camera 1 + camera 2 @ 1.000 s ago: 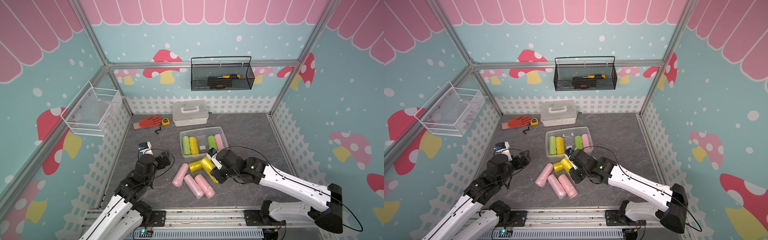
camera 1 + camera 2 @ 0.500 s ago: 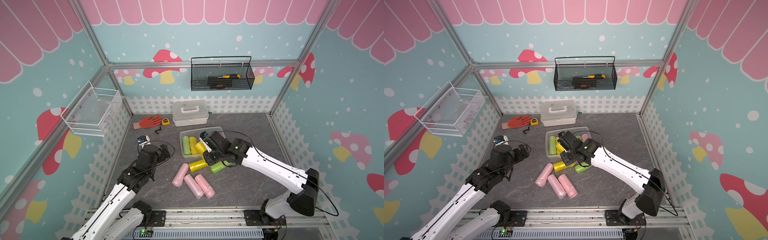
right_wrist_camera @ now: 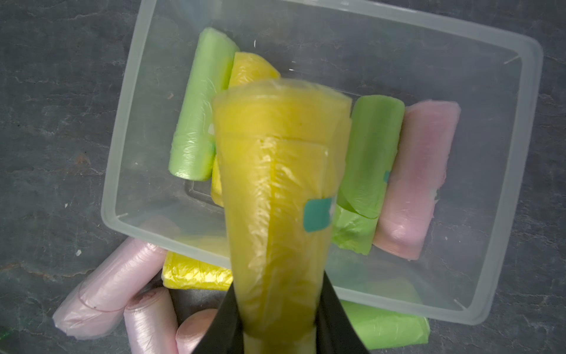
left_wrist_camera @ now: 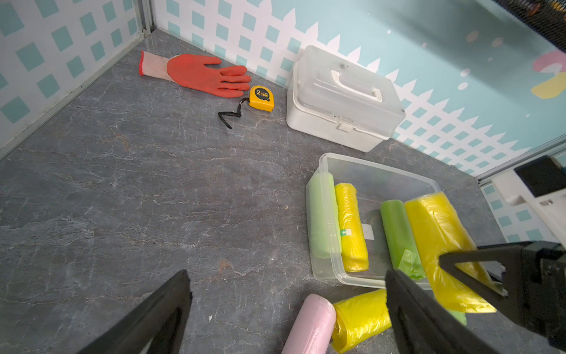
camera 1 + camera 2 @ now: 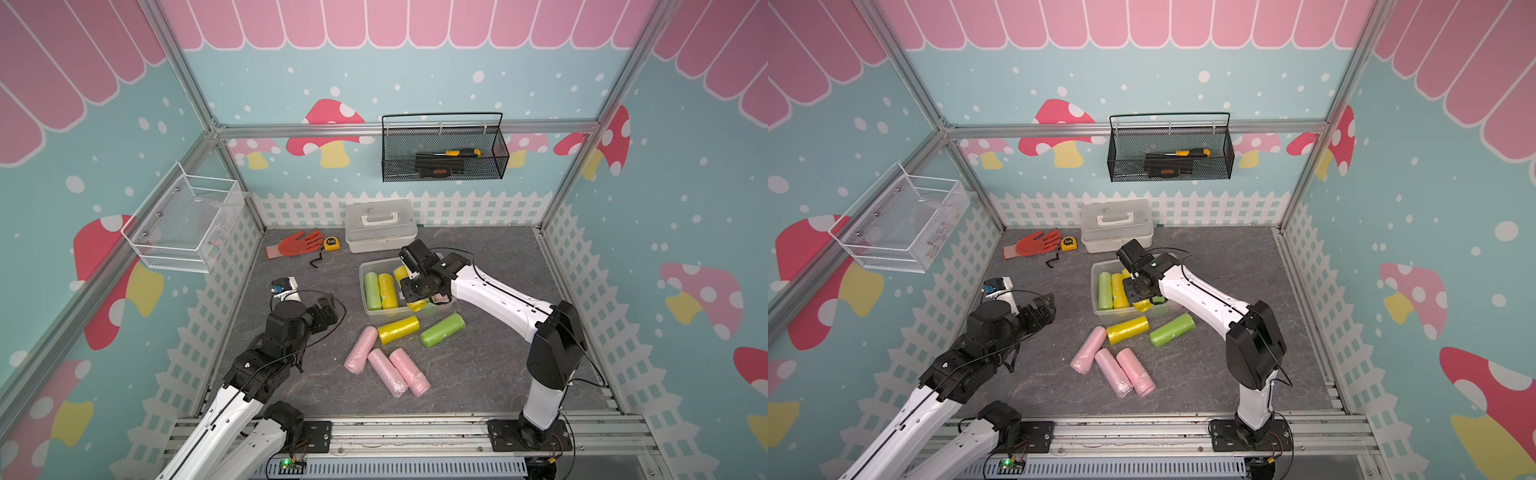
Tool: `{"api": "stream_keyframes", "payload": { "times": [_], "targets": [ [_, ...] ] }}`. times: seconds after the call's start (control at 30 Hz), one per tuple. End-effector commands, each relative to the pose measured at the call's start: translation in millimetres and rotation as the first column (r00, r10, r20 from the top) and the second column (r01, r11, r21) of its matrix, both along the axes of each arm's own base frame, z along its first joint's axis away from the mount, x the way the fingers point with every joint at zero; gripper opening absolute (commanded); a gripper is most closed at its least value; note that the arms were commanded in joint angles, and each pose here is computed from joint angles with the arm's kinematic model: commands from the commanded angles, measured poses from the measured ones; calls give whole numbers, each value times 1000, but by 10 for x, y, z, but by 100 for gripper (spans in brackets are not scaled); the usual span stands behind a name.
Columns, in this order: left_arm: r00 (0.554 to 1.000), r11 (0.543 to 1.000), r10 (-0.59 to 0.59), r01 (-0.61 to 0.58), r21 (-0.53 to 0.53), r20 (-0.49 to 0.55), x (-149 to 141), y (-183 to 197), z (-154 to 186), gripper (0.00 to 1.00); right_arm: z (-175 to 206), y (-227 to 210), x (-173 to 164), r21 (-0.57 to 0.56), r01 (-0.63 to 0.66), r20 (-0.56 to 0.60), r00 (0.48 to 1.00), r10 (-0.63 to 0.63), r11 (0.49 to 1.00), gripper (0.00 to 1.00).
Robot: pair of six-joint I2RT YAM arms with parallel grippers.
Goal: Put the roll of trash bags into the storage box
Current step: Pick up the roll of trash bags from the center of the board, then place the roll of trash bags in the storage box.
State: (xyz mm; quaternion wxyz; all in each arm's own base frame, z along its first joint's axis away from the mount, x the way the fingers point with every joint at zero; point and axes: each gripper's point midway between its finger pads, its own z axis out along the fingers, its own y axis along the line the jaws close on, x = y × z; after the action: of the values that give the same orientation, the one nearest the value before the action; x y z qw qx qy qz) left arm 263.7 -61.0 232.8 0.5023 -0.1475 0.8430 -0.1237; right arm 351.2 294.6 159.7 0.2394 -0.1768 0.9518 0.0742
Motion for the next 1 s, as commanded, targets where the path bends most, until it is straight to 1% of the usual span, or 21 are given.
{"api": "stream_keyframes", "payload": {
  "times": [0.0, 0.07, 0.1, 0.2, 0.57, 0.67, 0.77, 0.97],
  "targets": [
    [1000, 1000, -14, 14, 18, -14, 36, -21, 20, 99, 4, 24, 248, 27, 77, 47, 996, -79, 997, 2],
    [999, 1000, -19, 20, 21, -28, 44, -35, 10, 99, -24, 30, 323, 44, 95, 56, 994, -98, 994, 2],
    [999, 1000, -23, 24, 19, -31, 46, -44, 7, 99, -168, 53, 354, 30, 95, 37, 995, -96, 995, 2],
    [999, 1000, -22, 23, 16, -26, 49, -45, 21, 99, -305, 56, 417, 18, 119, 17, 993, -119, 993, 1],
    [1000, 1000, -3, 4, 19, -11, 22, 4, 40, 99, -891, -45, 473, -85, 172, -34, 984, -175, 981, 0],
    [1000, 1000, -1, 1, 13, 3, 8, 14, 71, 99, -986, -87, 479, -111, 190, -37, 980, -195, 975, 0],
    [1000, 1000, -3, 3, 16, 1, 4, 15, 63, 99, -1019, -182, 491, -140, 225, -15, 973, -229, 964, 0],
    [1000, 1000, -1, 1, 20, -15, 18, 9, 18, 99, -1058, -272, 482, -174, 249, 4, 968, -252, 953, 6]
  ]
}}
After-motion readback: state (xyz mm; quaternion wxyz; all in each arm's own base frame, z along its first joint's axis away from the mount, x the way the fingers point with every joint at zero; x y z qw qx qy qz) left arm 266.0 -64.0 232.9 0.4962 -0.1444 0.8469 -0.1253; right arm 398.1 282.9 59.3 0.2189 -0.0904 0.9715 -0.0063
